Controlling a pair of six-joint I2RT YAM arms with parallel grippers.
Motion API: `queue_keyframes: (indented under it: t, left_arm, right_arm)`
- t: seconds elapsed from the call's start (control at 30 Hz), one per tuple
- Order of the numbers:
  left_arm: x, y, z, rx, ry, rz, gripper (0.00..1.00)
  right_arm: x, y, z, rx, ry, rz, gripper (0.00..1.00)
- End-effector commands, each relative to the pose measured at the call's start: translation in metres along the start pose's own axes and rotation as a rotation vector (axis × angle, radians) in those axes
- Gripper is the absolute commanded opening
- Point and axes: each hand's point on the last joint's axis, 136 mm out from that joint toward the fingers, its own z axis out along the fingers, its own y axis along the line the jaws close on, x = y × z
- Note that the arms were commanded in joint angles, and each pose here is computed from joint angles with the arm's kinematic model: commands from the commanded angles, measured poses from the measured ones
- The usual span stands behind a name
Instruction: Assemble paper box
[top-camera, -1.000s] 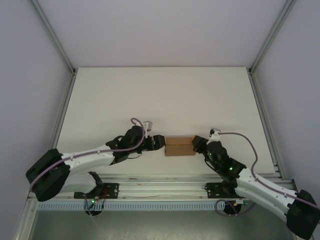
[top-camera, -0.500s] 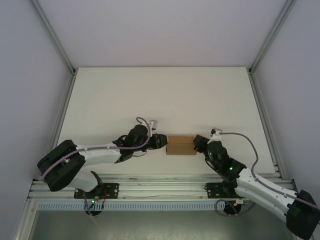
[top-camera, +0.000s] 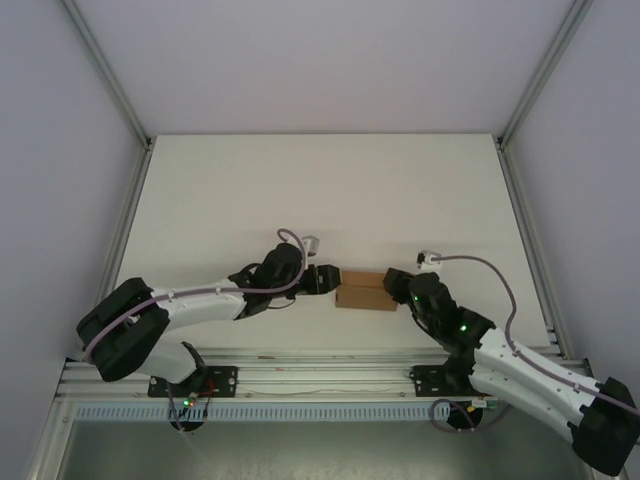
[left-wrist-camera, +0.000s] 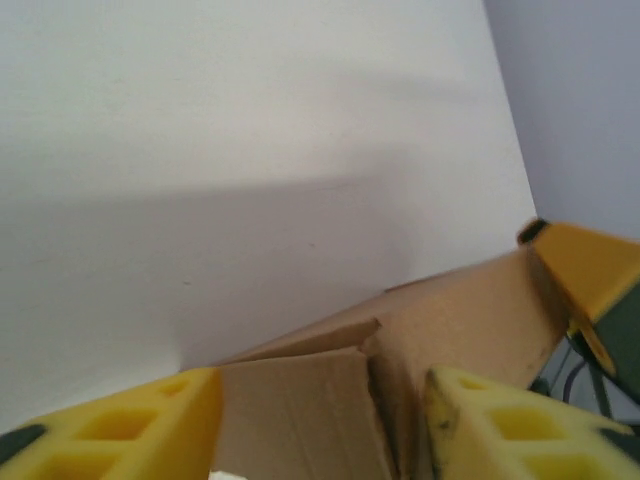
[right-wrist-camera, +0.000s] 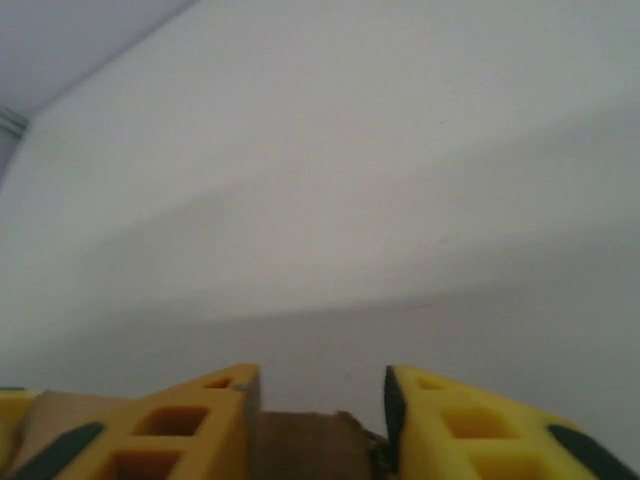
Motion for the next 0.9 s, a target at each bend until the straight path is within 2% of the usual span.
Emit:
queue_keyframes:
  t: [0.0, 0.1, 0.17, 0.27, 0.37, 0.43, 0.5, 0.6, 0.7, 0.87]
  left_arm:
    - [-0.031, 0.001, -0.024, -0.155, -0.080, 0.105, 0.70]
    - [-0.067, -0.003, -0.053, -0.248, -0.200, 0.145, 1.00]
    - [-0.086, -0.004, -0.074, -0.292, -0.271, 0.166, 1.00]
    - [-0.106, 0.015, -0.105, -0.389, -0.356, 0.148, 1.00]
    - [-0.116, 0.043, -0.131, -0.471, -0.409, 0.113, 1.00]
    - [-0.117, 0.064, -0.146, -0.528, -0.437, 0.083, 1.00]
    - [-0.115, 0.080, -0.157, -0.563, -0.444, 0.055, 1.00]
    - [-0.107, 0.097, -0.165, -0.586, -0.445, 0.012, 1.00]
    - [-0.099, 0.106, -0.167, -0.587, -0.433, -0.008, 1.00]
    - [-0.090, 0.117, -0.168, -0.606, -0.424, -0.016, 1.00]
  right_arm:
    - [-0.023, 0.008, -0.014, 0.052, 0.003, -0.118, 0.52]
    - [-0.046, 0.027, -0.024, 0.032, -0.024, -0.203, 0.63]
    - [-0.055, 0.040, -0.029, -0.002, -0.025, -0.285, 0.73]
    - [-0.047, 0.063, -0.031, -0.102, 0.062, -0.477, 1.00]
    - [-0.015, 0.085, -0.038, -0.268, 0.248, -0.749, 1.00]
    - [0.020, 0.089, -0.050, -0.442, 0.399, -1.013, 1.00]
    - [0.036, 0.084, -0.051, -0.524, 0.460, -1.230, 1.00]
    - [0.022, 0.072, -0.020, -0.376, 0.434, -1.350, 1.00]
    - [0.033, 0.061, -0.012, -0.364, 0.577, -1.450, 1.00]
    - [0.045, 0.041, 0.005, -0.297, 0.778, -1.518, 1.00]
